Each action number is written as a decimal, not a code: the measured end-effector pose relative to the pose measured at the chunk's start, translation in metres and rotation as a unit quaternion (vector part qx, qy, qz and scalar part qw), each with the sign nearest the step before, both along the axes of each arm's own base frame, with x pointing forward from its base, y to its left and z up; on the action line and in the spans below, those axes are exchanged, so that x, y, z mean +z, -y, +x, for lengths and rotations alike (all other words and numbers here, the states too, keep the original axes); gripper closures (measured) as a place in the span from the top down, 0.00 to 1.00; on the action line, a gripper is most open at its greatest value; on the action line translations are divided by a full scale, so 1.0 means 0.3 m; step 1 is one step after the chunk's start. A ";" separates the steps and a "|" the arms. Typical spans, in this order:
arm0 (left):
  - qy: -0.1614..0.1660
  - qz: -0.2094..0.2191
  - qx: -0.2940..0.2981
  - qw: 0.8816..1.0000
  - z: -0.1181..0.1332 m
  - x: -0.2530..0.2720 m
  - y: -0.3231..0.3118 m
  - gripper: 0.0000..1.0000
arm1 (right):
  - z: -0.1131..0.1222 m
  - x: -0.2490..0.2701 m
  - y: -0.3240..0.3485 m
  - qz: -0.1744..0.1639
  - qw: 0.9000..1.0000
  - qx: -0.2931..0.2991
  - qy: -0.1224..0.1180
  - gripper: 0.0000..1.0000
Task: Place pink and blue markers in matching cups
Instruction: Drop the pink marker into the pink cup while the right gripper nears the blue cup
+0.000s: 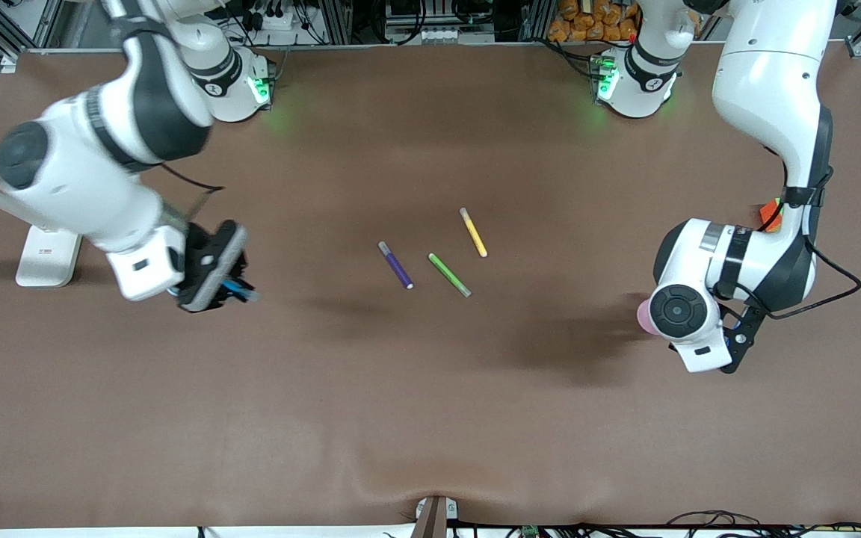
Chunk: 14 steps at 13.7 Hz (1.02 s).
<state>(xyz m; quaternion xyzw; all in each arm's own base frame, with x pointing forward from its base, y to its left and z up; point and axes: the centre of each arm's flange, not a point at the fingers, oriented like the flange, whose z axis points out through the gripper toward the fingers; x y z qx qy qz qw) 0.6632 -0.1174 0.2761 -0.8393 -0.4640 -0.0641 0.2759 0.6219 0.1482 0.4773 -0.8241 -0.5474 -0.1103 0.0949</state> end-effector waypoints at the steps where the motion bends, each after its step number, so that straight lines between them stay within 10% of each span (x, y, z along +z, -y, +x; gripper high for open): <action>1: 0.000 0.000 -0.003 1.000 -0.003 0.000 0.013 0.56 | 0.009 -0.014 0.072 0.015 1.000 0.018 -0.002 0.17; 5: -0.003 -0.003 -0.021 1.000 0.001 0.018 0.033 0.97 | 0.003 -0.098 0.243 0.064 0.993 0.099 0.003 0.17; 14: -0.010 -0.068 -0.090 0.994 0.018 0.249 0.032 1.00 | -0.121 -0.388 0.599 0.203 0.958 0.203 0.024 0.17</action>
